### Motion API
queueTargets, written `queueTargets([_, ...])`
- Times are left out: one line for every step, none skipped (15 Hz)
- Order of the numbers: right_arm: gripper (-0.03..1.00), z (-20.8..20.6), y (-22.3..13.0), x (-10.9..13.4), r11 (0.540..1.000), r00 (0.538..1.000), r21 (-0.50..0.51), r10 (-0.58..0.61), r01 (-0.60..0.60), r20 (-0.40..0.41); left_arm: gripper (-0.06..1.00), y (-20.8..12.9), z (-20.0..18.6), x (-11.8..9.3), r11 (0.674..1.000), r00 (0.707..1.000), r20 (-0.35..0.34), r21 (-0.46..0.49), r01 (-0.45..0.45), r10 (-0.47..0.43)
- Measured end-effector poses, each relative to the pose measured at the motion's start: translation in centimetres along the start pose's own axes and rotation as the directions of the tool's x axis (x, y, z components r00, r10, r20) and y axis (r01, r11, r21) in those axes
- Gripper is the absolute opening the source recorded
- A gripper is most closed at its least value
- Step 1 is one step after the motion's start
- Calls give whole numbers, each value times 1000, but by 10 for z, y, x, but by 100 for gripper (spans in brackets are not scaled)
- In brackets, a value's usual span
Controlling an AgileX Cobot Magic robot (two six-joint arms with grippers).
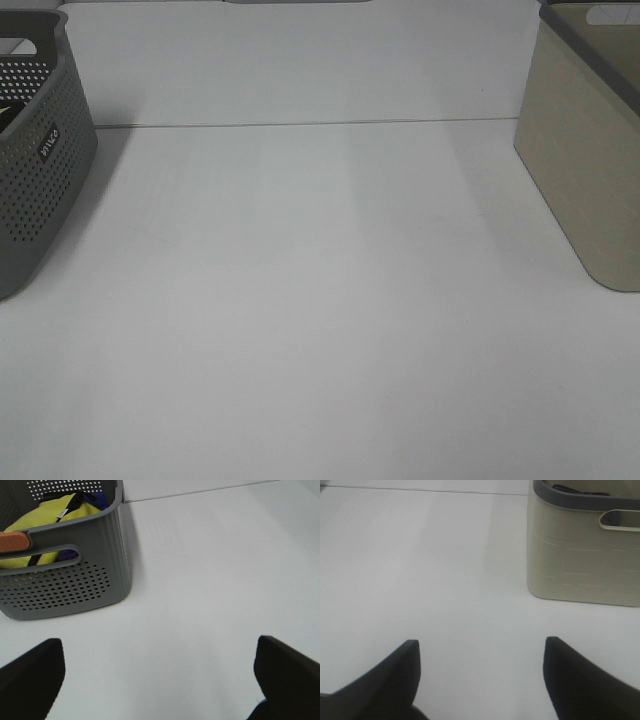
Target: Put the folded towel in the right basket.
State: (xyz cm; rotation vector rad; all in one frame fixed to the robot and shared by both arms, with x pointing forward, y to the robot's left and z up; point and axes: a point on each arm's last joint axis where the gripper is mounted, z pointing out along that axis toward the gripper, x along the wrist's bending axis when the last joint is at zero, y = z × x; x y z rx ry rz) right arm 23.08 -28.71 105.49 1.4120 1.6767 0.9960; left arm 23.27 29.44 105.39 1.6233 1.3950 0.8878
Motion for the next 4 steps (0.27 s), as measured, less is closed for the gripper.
queueTargets([66,0,0,0,1000,1000,0,0,0,0,98,0,0,0,1000,1000,0,0,0,0])
queueTargets([66,0,0,0,1000,1000,0,0,0,0,98,0,0,0,1000,1000,0,0,0,0])
queueTargets([66,0,0,0,1000,1000,0,0,0,-1,98,0,0,0,1000,1000,0,0,0,0])
queueTargets([66,0,0,0,1000,1000,0,0,0,-1,98,0,0,0,1000,1000,0,0,0,0])
